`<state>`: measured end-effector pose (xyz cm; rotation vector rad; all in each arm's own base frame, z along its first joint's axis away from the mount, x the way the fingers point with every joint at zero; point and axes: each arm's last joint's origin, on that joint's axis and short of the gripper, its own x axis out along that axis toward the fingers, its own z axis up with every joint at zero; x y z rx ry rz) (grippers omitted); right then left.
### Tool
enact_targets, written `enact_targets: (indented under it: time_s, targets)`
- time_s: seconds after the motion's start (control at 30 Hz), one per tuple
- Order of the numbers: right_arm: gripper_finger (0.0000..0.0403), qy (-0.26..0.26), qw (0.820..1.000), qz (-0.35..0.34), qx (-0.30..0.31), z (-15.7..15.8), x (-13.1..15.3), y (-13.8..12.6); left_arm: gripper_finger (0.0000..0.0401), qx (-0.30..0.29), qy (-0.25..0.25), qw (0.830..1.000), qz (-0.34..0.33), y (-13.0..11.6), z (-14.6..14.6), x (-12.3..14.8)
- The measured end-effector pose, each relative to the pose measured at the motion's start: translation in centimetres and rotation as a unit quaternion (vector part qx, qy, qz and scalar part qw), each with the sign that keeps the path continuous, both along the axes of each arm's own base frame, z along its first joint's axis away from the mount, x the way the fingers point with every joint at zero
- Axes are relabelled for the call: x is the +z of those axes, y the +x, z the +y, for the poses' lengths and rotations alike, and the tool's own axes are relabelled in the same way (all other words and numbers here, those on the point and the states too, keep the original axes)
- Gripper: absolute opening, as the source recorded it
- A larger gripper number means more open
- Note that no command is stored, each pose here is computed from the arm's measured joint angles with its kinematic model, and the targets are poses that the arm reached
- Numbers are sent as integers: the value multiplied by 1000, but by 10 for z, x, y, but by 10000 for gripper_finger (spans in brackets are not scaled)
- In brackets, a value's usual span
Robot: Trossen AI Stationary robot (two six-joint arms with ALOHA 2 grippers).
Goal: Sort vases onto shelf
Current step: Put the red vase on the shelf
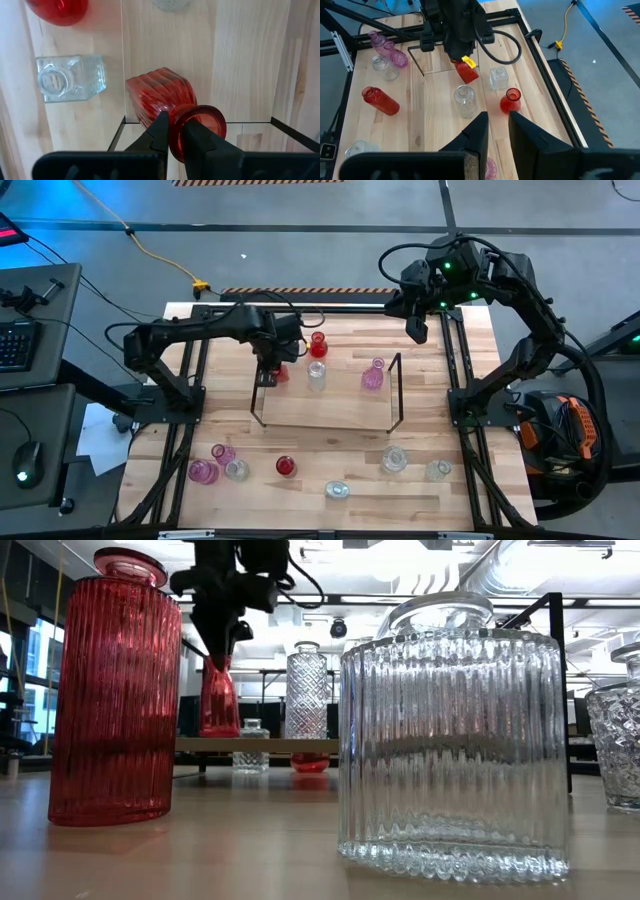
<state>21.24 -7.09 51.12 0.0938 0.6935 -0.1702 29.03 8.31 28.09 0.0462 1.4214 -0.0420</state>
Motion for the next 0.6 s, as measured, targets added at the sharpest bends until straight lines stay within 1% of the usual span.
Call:
enact_targets:
  time_s: [0.2,0.37,0.43,0.6]
  targets:
    - [57,0,1000,0,0,0,0,0,16,-4,-1,1000,3,1,3,-2]
    - [57,-1,1000,0,1,0,0,0,16,11,-4,1000,1,-1,10,-2]
    - [57,-1,1000,0,1,0,0,0,18,17,-14,1000,-3,-2,13,-2]
    - [57,-1,1000,0,1,0,0,0,29,28,-24,999,-5,-2,14,-2]
